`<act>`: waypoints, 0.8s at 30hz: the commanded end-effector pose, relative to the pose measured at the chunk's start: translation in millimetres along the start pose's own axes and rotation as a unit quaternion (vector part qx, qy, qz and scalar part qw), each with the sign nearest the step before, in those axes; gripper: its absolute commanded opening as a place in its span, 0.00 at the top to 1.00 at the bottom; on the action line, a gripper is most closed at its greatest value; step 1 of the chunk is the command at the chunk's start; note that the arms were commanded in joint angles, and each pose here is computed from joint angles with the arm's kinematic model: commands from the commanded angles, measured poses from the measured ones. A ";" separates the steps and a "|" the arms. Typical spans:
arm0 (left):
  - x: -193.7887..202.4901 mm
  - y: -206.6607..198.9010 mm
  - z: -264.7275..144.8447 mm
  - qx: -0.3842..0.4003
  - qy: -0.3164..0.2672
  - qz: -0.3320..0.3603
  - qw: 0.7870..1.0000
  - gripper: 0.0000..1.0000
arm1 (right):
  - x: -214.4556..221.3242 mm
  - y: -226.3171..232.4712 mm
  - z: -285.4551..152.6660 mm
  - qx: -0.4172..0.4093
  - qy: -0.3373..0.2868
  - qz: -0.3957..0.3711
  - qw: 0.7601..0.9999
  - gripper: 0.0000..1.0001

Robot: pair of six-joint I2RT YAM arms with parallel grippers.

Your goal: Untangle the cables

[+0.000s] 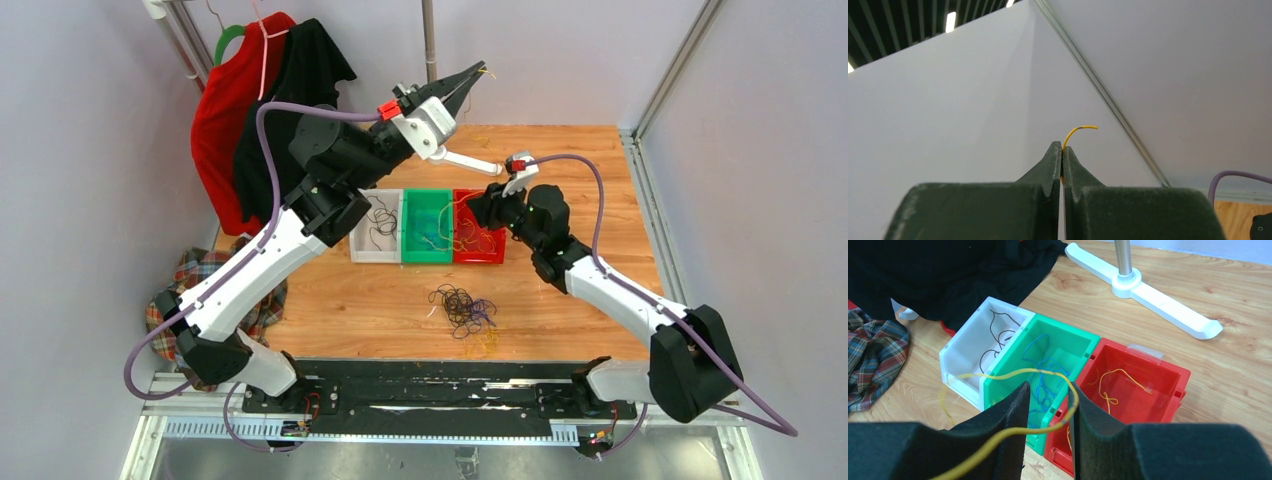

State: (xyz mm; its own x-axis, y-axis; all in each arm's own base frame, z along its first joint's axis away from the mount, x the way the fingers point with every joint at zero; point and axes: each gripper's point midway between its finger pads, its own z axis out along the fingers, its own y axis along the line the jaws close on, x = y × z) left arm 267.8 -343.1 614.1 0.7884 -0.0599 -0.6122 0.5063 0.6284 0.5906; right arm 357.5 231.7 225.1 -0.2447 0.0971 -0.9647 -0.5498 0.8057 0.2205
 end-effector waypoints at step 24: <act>-13.6 21.8 37.3 -0.041 -0.047 0.025 0.998 0.99 | -57.4 -40.1 -5.9 0.073 -0.082 0.040 0.993 0.70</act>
State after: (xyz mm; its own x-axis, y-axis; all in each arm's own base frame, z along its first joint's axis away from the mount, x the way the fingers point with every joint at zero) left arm 285.3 -358.2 637.9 0.8196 -0.0753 -0.5680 0.4625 0.6720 0.5783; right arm 382.5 200.1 238.4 -0.2116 0.1996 -0.9568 -0.4256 0.8624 0.2741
